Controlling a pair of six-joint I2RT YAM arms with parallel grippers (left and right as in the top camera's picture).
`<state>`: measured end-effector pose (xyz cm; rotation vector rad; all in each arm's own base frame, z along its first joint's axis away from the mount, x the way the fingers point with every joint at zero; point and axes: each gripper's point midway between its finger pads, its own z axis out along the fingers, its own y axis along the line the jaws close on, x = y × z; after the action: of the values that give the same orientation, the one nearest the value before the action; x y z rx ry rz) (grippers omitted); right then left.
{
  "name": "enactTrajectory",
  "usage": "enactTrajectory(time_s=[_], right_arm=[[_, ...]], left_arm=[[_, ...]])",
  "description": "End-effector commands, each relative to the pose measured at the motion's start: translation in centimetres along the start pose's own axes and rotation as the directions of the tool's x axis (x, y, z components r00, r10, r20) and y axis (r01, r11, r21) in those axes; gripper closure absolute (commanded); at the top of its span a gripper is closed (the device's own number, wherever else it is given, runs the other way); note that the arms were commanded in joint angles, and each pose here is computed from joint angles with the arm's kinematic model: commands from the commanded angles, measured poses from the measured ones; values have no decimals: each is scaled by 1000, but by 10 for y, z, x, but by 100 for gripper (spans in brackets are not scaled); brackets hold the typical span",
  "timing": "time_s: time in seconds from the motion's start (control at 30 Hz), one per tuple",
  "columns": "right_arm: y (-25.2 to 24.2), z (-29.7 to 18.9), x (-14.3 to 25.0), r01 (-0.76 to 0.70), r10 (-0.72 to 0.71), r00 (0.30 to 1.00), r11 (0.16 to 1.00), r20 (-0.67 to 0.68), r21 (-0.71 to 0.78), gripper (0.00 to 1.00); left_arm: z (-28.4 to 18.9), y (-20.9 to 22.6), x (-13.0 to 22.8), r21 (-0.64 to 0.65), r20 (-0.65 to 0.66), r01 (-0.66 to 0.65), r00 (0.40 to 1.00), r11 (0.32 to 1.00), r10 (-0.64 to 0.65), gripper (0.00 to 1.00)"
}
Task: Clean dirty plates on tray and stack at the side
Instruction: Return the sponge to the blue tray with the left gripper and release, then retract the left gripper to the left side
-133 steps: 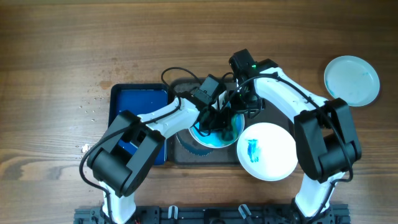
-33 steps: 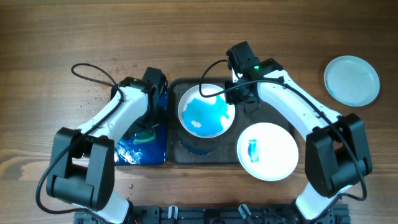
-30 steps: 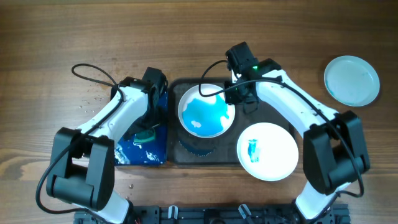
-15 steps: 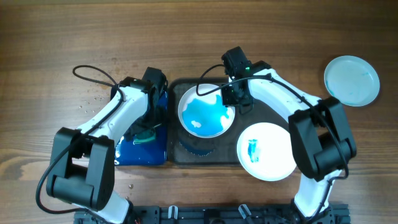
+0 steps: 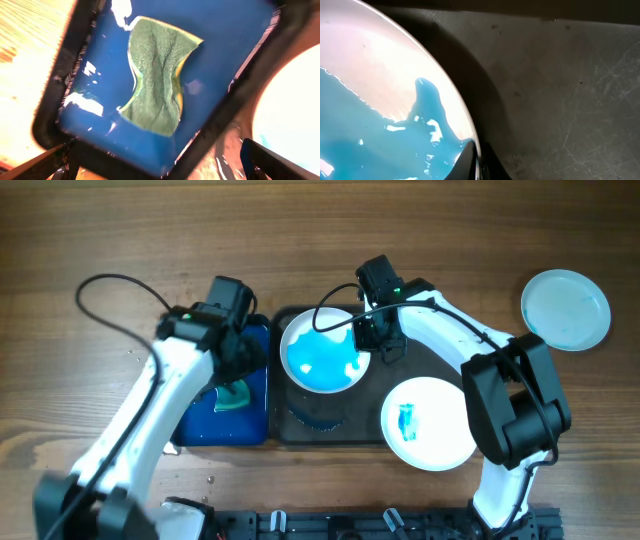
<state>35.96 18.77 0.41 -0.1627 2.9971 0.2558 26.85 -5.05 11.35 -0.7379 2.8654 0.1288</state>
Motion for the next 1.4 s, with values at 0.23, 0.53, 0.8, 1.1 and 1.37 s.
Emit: enactTrajectory(time_s=[0.23, 0.53, 0.8, 1.1, 1.37], right_arm=[[-7, 1, 1, -2, 2, 1000, 1000, 4, 27, 96], [-9, -59, -11, 31, -39, 991, 998, 129, 63, 95], [-3, -124, -16, 84, -106, 956, 992, 272, 91, 95], [-4, -150, -6, 84, -106, 950, 993, 295, 85, 95], [-5, -149, -3, 84, -106, 953, 993, 284, 88, 95]], left_arm=[[-99, 32, -11, 173, 267, 20, 961, 985, -66, 0], [-139, 55, -13, 254, 411, 39, 900, 966, -144, 0], [-137, 67, -22, 176, 456, 70, 878, 982, -144, 0], [-113, 57, -27, 96, 396, 63, 913, 993, -96, 0], [-96, 69, -38, 38, 355, 134, 925, 990, -139, 0]])
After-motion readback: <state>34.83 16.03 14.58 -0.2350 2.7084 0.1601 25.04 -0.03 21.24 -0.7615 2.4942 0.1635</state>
